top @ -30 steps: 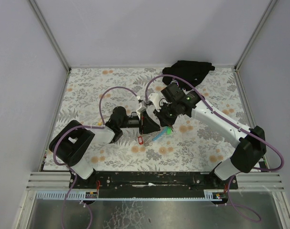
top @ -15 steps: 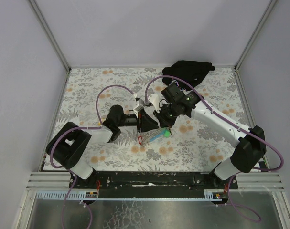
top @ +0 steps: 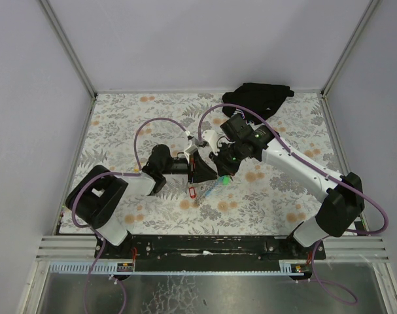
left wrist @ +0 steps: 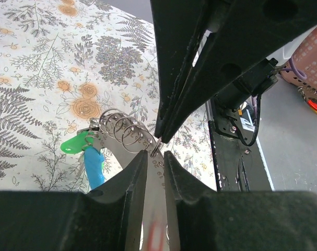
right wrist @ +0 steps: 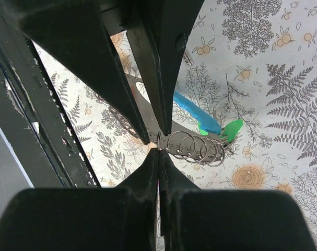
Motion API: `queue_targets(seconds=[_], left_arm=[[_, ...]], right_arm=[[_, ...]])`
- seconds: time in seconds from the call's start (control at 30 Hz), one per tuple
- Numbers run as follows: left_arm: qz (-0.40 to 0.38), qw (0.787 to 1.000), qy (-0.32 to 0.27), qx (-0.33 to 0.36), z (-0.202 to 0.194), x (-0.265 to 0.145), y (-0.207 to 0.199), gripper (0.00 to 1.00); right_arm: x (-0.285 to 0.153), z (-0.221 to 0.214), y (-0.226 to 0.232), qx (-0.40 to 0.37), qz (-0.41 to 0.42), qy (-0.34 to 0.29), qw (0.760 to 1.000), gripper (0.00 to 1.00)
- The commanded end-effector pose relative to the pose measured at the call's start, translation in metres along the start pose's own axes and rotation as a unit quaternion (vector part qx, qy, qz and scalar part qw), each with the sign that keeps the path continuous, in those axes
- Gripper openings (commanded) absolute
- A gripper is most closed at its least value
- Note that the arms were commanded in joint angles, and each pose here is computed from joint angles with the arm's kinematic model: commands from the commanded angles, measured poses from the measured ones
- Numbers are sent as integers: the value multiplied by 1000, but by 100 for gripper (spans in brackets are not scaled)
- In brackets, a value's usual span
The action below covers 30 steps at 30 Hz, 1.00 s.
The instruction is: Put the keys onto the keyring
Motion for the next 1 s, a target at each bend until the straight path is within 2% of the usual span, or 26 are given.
queue_targets(seconds=[0.0,0.2,0.43,0.83,0.97], left_arm=[[-20,999,-20,30,13,4,0,17],[-26,999,-21,31,14,6,-2,12],[-27,999,-29,30,16,5,-4,0],[-19,998,-49,15,17,2,-9,0],[-17,998,-53,15,17,2,-9,0]], right_arm=[[3,10,5,-17,24,-23,999,0],[9,11,4,-13,32,-15,999,0],[10,12,4,-13,35,-14,999,0],[6,17,5,-3,25,-36,999,0],[5,16,3,4,16,-30,999,11]])
Point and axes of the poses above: each gripper's point midway between its finger pads, its own x axis out along the fingers, its own y axis along the line the jaws close on, z = x × y, the point moved 6 cm from there along -x, back along the fingers, and after that the axes turned 9 degrees about x, right-handed, at the moved point
